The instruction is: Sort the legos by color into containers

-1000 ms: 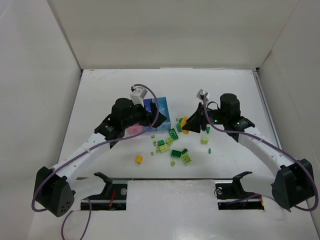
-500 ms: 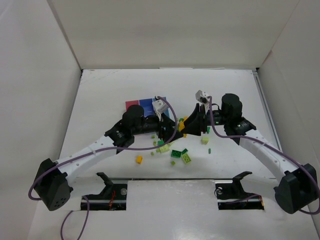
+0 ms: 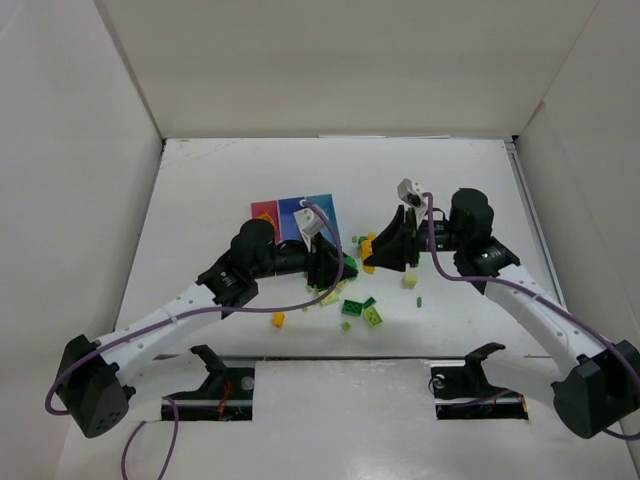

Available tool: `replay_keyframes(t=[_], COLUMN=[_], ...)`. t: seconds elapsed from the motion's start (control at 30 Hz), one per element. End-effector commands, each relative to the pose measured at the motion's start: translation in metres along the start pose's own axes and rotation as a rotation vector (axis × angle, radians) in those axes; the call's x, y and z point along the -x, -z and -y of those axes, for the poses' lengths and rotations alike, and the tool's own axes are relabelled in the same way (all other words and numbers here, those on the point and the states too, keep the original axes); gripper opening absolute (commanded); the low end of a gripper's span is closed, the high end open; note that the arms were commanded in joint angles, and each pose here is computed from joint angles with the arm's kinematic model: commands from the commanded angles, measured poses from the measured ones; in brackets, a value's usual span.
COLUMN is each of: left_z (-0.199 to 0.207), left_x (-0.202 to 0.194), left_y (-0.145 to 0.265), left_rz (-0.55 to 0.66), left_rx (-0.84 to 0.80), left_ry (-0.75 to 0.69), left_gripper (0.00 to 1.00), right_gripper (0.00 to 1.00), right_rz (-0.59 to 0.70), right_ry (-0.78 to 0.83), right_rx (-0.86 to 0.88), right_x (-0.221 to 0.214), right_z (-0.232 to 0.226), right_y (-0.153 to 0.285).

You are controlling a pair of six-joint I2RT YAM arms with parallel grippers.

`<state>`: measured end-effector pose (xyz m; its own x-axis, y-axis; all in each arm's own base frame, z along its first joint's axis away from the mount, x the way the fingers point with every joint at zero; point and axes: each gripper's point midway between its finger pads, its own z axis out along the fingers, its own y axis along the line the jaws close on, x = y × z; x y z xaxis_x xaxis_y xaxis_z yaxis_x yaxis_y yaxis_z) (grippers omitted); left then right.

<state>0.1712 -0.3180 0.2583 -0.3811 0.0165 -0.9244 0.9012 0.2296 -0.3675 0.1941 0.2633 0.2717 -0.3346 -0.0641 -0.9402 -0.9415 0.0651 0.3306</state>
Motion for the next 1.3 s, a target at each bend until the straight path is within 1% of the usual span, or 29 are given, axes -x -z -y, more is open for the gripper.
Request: replay_keyframes(t=[0.0, 0.07, 0.1, 0.17, 0.2, 0.23, 0.3, 0.33, 0.37, 0.4, 0.43, 0.5, 0.53, 0.57, 0.63, 0.7, 0.77, 0.8, 0.87, 0.93, 1.0, 1.03, 1.1, 1.13, 1.23, 1.27], left_z=[0.005, 0.001, -0.009, -0.016, -0.023, -0.040, -0.059, -0.071, -0.089, -0.107, -0.120, -0.138, -0.152, -0.162, -0.178, -0.192, -0.212, -0.218, -0.228, -0.233, -0.238, -0.240, -0.250, -0.261, -0.279, -0.281], left_x=[0.011, 0.008, 0.008, 0.011, 0.011, 0.016, 0.025, 0.018, 0.021, 0.014, 0.021, 0.020, 0.015, 0.015, 0.008, 0.014, 0.008, 0.006, -0.001, -0.002, -0.009, -0.010, -0.017, -0.013, -0.010, -0.015], left_y=[0.008, 0.013, 0.014, 0.019, 0.021, 0.026, 0.033, 0.038, 0.046, 0.047, 0.055, 0.056, 0.053, 0.056, 0.053, 0.057, 0.065, 0.067, 0.071, 0.069, 0.065, 0.064, 0.064, 0.069, 0.066, 0.066], left_rz=[0.047, 0.037, 0.045, 0.062, 0.058, 0.086, 0.117, 0.098, 0.131, 0.111, 0.118, 0.108, 0.090, 0.094, 0.072, 0.094, 0.077, 0.066, 0.057, 0.066, 0.051, 0.049, 0.049, 0.079, 0.096, 0.082], left_rx=[0.021, 0.063, 0.123, 0.182, 0.232, 0.339, 0.475, 0.555, 0.676, 0.759, 0.840, 0.905, 0.950, 0.994, 1.055, 1.124, 1.208, 1.226, 1.252, 1.252, 1.257, 1.258, 1.282, 1.298, 1.305, 1.310], left_ry=[-0.011, 0.004, 0.022, 0.036, 0.076, 0.096, 0.145, 0.184, 0.226, 0.261, 0.292, 0.344, 0.362, 0.361, 0.357, 0.344, 0.376, 0.382, 0.401, 0.417, 0.419, 0.419, 0.433, 0.439, 0.437, 0.440], left_gripper=[0.15, 0.12, 0.12, 0.12, 0.12, 0.12, 0.12, 0.12, 0.12, 0.12, 0.12, 0.09, 0.05, 0.03, 0.03, 0.03, 0.03, 0.05, 0.05, 0.10, 0.18, 0.20, 0.20, 0.18, 0.16, 0.16], right_gripper=[0.00, 0.00, 0.00, 0.00, 0.00, 0.00, 0.00, 0.00, 0.00, 0.00, 0.00, 0.00, 0.00, 0.00, 0.00, 0.00, 0.00, 0.00, 0.00, 0.00, 0.00, 0.00, 0.00, 0.00, 0.00, 0.00], right_rz=[0.076, 0.088, 0.094, 0.100, 0.104, 0.109, 0.109, 0.101, 0.110, 0.103, 0.103, 0.098, 0.093, 0.082, 0.071, 0.059, 0.041, 0.021, 0.015, -0.004, -0.022, -0.036, -0.040, -0.052, -0.067, -0.077], right_ry=[0.104, 0.092, 0.093, 0.079, 0.079, 0.078, 0.070, 0.048, 0.046, 0.025, 0.011, -0.011, -0.014, -0.044, -0.051, -0.064, -0.063, -0.081, -0.076, -0.084, -0.079, -0.095, -0.086, -0.084, -0.091, -0.089], right_rx=[-0.050, -0.087, -0.106, -0.126, -0.139, -0.158, -0.175, -0.192, -0.230, -0.250, -0.286, -0.323, -0.344, -0.389, -0.421, -0.474, -0.517, -0.547, -0.569, -0.582, -0.592, -0.593, -0.593, -0.594, -0.594, -0.603], right_x=[0.032, 0.033, 0.033, 0.032, 0.033, 0.034, 0.031, 0.025, 0.027, 0.021, 0.019, 0.016, 0.014, 0.008, 0.004, 0.001, -0.002, -0.009, -0.008, -0.011, -0.013, -0.018, -0.014, -0.018, -0.020, -0.023], right_z=[0.001, 0.007, 0.010, 0.013, 0.015, 0.018, 0.022, 0.026, 0.032, 0.036, 0.042, 0.048, 0.052, 0.061, 0.066, 0.075, 0.084, 0.087, 0.092, 0.095, 0.102, 0.103, 0.105, 0.108, 0.109, 0.110], right_y=[0.010, 0.017, 0.020, 0.023, 0.023, 0.024, 0.024, 0.024, 0.025, 0.026, 0.027, 0.029, 0.031, 0.033, 0.035, 0.039, 0.042, 0.045, 0.047, 0.048, 0.048, 0.047, 0.047, 0.046, 0.046, 0.048])
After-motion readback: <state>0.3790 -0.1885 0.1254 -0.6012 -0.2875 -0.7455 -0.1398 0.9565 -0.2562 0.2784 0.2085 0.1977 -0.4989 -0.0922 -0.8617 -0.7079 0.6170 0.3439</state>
